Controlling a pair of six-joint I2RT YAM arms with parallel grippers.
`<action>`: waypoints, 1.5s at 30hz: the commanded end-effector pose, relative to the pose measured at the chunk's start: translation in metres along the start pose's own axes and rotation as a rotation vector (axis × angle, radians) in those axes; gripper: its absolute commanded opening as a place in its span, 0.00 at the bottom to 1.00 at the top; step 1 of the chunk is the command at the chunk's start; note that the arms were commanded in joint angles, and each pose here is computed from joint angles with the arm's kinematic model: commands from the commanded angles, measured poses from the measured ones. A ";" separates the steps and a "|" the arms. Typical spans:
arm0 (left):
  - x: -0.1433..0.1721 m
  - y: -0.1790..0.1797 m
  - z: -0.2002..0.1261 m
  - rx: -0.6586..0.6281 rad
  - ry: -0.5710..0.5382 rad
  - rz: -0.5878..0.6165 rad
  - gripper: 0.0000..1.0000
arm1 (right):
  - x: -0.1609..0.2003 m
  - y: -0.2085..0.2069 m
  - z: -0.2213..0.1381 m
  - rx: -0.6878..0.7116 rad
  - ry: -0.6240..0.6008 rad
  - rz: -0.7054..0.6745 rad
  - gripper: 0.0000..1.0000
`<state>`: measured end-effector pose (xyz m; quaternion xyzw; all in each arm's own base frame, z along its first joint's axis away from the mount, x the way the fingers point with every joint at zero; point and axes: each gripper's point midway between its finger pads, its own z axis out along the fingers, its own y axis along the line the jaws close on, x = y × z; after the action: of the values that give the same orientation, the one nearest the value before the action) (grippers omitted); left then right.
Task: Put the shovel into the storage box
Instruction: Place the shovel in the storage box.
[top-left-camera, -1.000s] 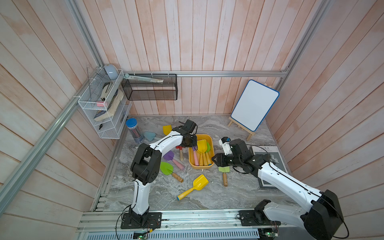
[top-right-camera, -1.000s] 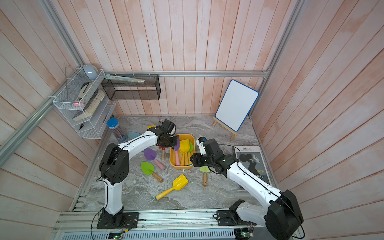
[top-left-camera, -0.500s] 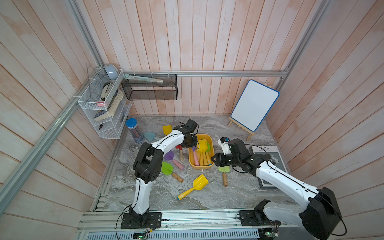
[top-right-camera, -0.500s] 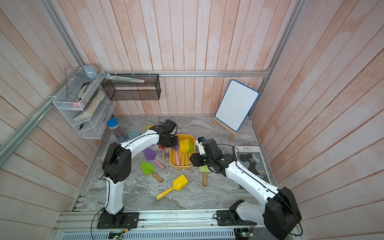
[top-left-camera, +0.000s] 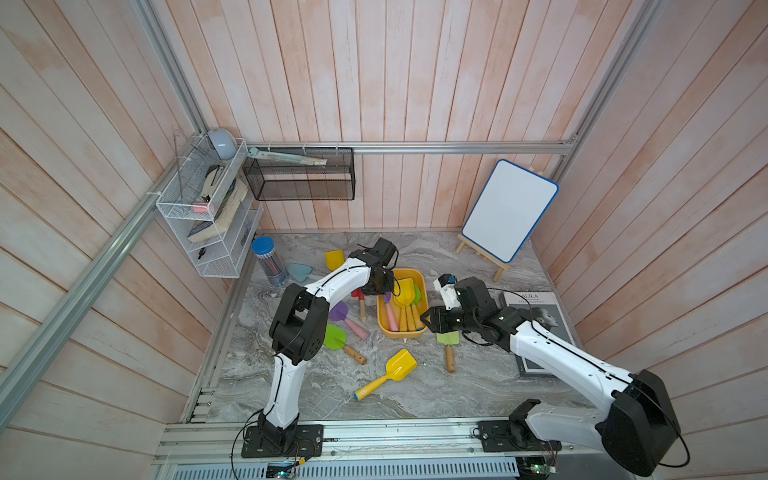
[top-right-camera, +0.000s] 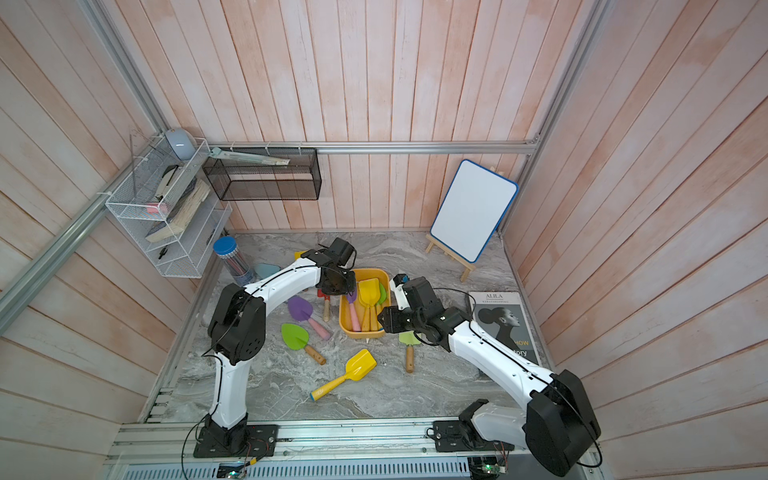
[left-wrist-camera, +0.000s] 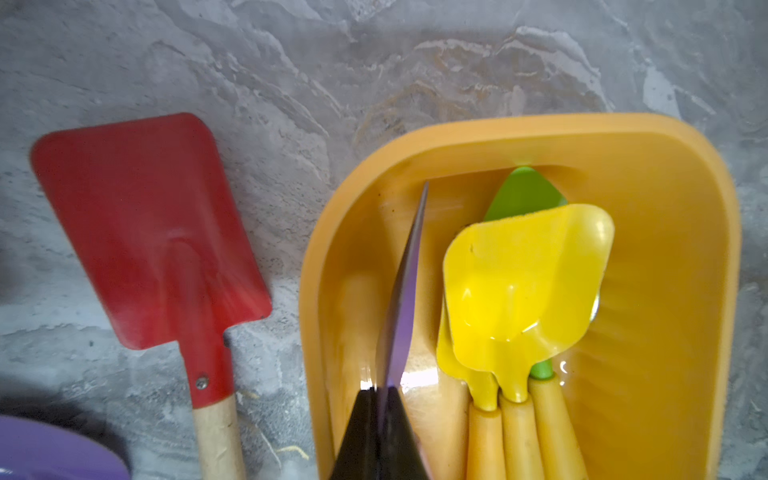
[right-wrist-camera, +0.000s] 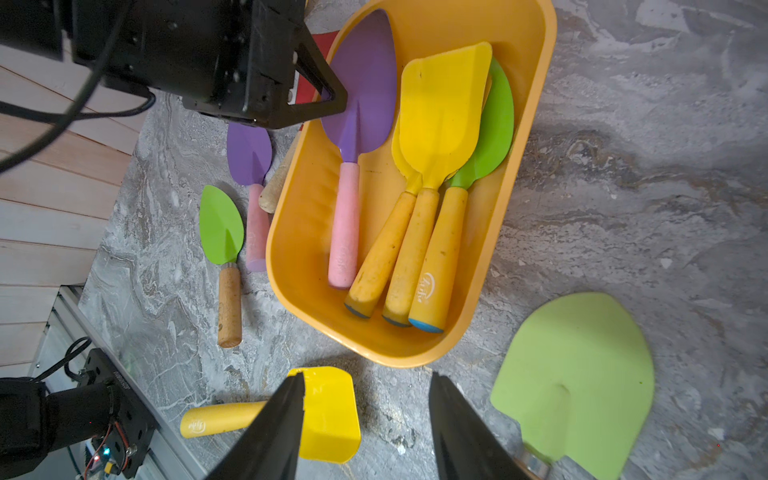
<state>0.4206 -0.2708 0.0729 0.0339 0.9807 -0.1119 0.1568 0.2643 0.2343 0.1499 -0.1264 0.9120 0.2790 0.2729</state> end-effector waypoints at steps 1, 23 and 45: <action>0.002 -0.014 0.009 0.063 0.018 -0.005 0.00 | 0.005 -0.001 0.004 -0.007 0.014 -0.019 0.53; 0.007 -0.029 0.027 0.160 0.046 -0.001 0.00 | 0.006 -0.001 0.008 -0.013 0.022 -0.017 0.53; 0.005 -0.016 0.037 0.063 0.081 0.047 0.45 | 0.004 -0.001 0.008 -0.013 0.025 -0.017 0.53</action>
<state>0.4245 -0.3071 0.0546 0.0604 0.9741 -0.1732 0.1319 0.2645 0.2362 0.1438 -0.1335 0.9129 0.2786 0.2669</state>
